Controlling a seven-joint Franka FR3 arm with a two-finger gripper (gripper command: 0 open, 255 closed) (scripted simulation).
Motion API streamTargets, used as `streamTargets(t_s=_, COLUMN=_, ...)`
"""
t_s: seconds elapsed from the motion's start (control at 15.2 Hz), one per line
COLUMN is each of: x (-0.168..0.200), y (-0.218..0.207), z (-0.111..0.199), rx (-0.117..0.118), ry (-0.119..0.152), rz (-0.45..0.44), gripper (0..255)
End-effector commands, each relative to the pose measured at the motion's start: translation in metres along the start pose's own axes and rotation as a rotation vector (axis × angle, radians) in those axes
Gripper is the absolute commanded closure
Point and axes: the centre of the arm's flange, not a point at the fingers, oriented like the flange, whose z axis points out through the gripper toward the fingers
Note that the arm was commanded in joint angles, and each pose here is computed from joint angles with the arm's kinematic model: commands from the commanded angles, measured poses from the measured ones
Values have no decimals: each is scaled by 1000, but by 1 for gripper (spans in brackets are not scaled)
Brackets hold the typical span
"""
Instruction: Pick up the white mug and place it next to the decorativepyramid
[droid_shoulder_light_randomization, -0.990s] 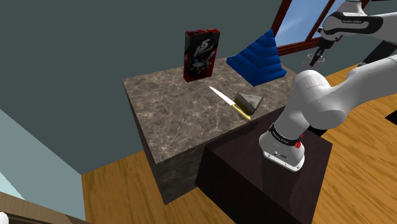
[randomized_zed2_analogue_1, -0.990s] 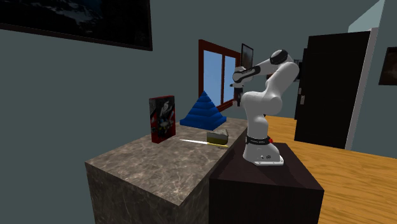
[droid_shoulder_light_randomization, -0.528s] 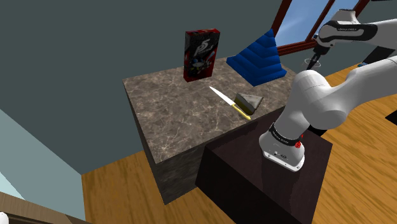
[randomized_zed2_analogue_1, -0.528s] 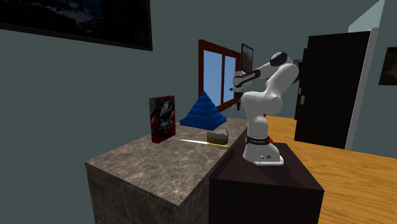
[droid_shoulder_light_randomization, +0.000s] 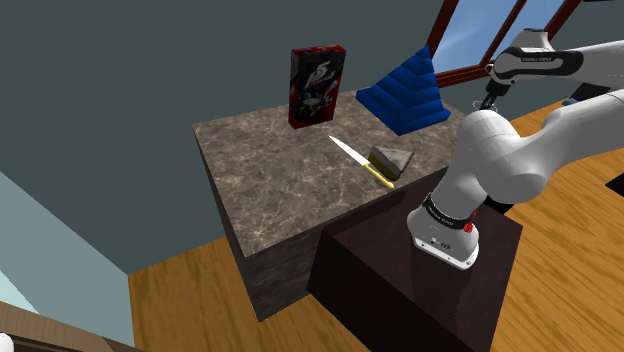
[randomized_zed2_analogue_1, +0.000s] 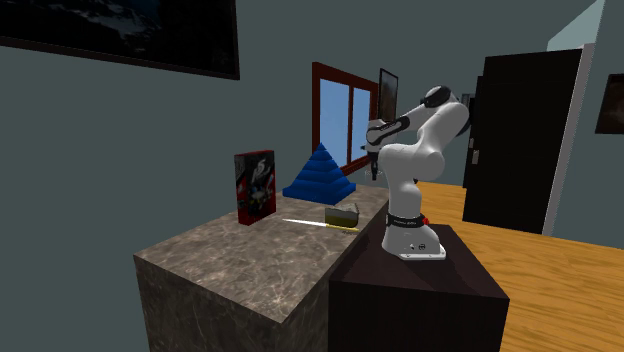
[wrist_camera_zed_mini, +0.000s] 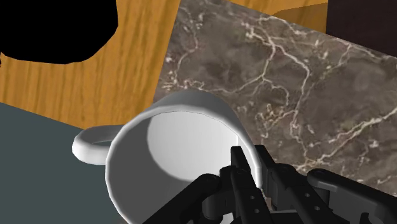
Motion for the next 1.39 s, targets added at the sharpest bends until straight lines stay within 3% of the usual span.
streamTargets(t_s=0.0, x=0, y=-2, z=9, rx=0, ry=0, rz=0, gripper=255)
streamTargets(t_s=0.46, x=0, y=-2, z=9, rx=0, ry=0, rz=0, gripper=255)
streamTargets(t_s=0.53, x=0, y=-2, z=9, rx=0, ry=0, rz=0, gripper=0)
streamTargets(t_s=0.86, x=0, y=-2, z=9, rx=0, ry=0, rz=0, gripper=0)
streamTargets(t_s=1.12, x=0, y=-2, z=-41, rx=0, ry=0, rz=0, gripper=0)
streamTargets(t_s=1.32, x=0, y=-2, z=-41, rx=0, ry=0, rz=0, gripper=0)
